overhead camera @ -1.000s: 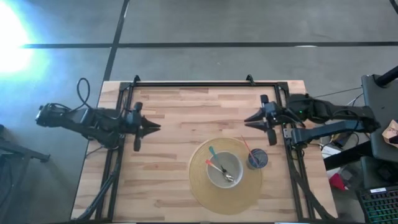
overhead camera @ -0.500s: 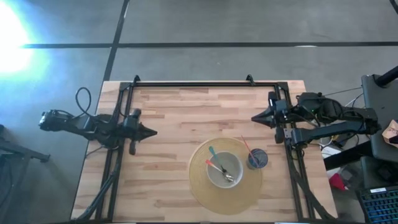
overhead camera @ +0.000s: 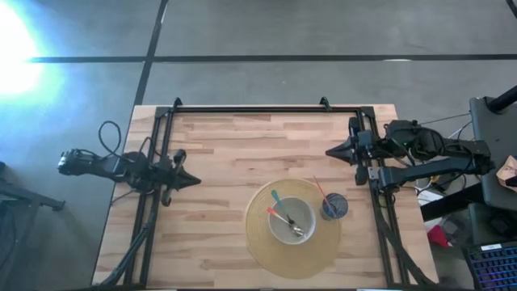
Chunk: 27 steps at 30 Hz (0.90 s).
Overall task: Pick & Place Utensil
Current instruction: Return to Home Position
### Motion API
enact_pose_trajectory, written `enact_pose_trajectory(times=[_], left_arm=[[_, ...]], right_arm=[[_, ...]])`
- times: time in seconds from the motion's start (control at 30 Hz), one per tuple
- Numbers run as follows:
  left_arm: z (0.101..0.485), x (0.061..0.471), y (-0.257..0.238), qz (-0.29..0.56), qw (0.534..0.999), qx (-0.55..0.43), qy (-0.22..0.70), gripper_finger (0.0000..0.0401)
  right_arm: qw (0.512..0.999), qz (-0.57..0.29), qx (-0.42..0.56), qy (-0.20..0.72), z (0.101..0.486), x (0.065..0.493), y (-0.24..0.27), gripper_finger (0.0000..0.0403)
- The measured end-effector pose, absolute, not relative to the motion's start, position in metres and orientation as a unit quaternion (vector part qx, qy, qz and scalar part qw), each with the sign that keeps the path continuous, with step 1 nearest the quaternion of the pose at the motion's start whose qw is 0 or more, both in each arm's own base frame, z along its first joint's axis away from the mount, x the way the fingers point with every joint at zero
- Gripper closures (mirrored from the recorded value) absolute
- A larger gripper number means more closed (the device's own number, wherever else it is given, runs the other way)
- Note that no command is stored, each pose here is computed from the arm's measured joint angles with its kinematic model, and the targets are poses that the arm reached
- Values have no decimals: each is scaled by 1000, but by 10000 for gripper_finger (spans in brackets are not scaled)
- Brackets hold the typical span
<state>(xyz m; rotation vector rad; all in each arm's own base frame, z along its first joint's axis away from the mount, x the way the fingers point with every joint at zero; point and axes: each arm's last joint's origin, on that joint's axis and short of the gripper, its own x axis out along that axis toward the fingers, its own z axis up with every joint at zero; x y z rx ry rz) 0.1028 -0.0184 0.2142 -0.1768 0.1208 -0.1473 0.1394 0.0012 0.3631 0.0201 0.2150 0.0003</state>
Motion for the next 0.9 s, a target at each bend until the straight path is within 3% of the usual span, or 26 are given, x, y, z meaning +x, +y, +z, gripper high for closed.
enact_pose_trajectory(times=[0.9], left_arm=[[168, 109, -21, -115, 990, -75, 12, 401]], right_arm=[[995, 0, -15, 103, 365, 136, 1, 394]])
